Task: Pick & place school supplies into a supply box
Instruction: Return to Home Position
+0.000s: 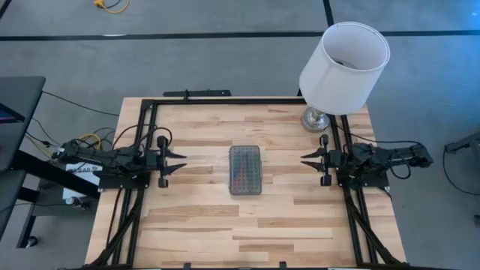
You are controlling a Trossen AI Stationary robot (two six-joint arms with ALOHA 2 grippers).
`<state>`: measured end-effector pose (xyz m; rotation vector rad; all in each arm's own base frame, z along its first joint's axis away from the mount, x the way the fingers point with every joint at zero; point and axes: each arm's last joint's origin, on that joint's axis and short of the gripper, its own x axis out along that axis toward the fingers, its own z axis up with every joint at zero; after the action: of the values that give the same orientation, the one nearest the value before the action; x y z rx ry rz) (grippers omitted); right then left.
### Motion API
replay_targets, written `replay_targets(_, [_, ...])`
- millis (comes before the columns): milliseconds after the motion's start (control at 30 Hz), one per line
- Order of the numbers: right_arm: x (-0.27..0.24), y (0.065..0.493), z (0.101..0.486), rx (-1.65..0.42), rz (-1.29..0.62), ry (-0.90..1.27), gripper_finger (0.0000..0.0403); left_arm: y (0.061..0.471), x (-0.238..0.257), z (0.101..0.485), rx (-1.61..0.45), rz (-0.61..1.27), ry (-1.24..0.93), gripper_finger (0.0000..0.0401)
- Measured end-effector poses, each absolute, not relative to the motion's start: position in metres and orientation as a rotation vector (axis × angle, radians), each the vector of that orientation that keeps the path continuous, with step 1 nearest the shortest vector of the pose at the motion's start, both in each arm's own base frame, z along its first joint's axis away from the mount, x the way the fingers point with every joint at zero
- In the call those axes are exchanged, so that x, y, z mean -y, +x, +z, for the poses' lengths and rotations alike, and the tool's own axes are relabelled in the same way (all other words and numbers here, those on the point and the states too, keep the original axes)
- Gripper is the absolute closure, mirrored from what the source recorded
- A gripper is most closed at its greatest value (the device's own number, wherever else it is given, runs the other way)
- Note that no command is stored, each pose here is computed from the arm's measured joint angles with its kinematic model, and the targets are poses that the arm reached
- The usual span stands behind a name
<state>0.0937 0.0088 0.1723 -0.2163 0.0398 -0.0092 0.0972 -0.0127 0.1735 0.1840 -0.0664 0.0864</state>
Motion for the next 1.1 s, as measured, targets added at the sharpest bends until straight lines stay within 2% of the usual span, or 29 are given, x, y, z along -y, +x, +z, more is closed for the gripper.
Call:
replay_targets(133, [-0.003, 0.094, 0.173, -0.033, -0.018, -0.228, 0.0343, 0.095, 0.012, 0.178, 0.121, 0.034, 0.197, 0.0292])
replay_targets(433, [0.004, 0.096, 0.169, -0.042, -0.007, -0.215, 0.0349, 0.097, 0.008, 0.171, 0.05, 0.05, 0.179, 0.0292])
replay_targets(1100, [0.004, 0.096, 0.168, -0.048, -0.008, -0.207, 0.0349, 0.097, 0.007, 0.171, 0.047, 0.077, 0.168, 0.0292])
